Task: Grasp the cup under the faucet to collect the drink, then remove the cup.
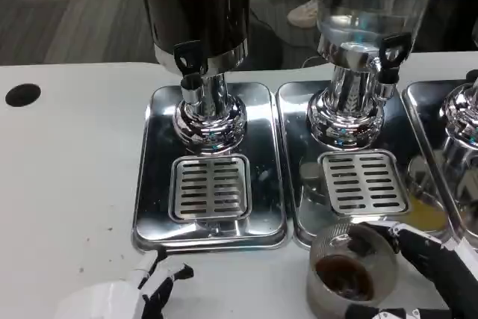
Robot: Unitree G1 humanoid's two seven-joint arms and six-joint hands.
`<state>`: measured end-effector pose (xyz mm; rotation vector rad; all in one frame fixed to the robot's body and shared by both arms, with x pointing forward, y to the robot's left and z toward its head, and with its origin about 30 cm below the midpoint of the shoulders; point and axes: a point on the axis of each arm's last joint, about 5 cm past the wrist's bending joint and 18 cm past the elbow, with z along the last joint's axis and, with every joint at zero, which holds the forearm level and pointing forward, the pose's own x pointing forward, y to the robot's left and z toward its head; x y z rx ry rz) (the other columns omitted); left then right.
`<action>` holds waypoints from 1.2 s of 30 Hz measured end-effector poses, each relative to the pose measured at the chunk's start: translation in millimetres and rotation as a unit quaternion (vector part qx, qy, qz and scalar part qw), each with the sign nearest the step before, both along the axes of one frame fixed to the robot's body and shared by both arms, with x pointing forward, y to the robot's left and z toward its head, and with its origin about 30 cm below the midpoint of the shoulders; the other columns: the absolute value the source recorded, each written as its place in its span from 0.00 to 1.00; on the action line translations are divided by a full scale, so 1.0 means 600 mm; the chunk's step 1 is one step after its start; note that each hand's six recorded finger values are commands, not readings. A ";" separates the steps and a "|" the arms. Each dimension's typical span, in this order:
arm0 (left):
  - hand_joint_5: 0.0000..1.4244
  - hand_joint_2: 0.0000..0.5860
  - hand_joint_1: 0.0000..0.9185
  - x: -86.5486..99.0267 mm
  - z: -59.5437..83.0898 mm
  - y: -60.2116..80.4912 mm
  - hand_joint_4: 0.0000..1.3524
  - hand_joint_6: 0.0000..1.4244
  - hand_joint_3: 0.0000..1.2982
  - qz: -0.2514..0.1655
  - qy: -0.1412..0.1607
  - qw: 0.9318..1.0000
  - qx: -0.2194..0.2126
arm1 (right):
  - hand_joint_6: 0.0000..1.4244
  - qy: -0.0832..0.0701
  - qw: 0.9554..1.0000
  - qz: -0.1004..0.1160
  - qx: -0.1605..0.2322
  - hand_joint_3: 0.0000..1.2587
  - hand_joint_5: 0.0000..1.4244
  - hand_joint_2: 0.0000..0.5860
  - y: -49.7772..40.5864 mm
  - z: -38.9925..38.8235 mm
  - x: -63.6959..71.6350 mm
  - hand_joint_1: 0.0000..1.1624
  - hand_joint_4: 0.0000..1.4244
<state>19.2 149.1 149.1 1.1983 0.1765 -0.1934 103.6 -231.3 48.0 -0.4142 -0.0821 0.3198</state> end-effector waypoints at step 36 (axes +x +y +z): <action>0.15 0.10 0.00 -0.009 0.006 -0.001 0.08 0.30 0.22 0.001 0.009 1.000 0.014 | 0.01 -0.057 0.998 0.021 0.005 0.10 0.09 0.19 0.015 -0.004 0.001 0.49 0.05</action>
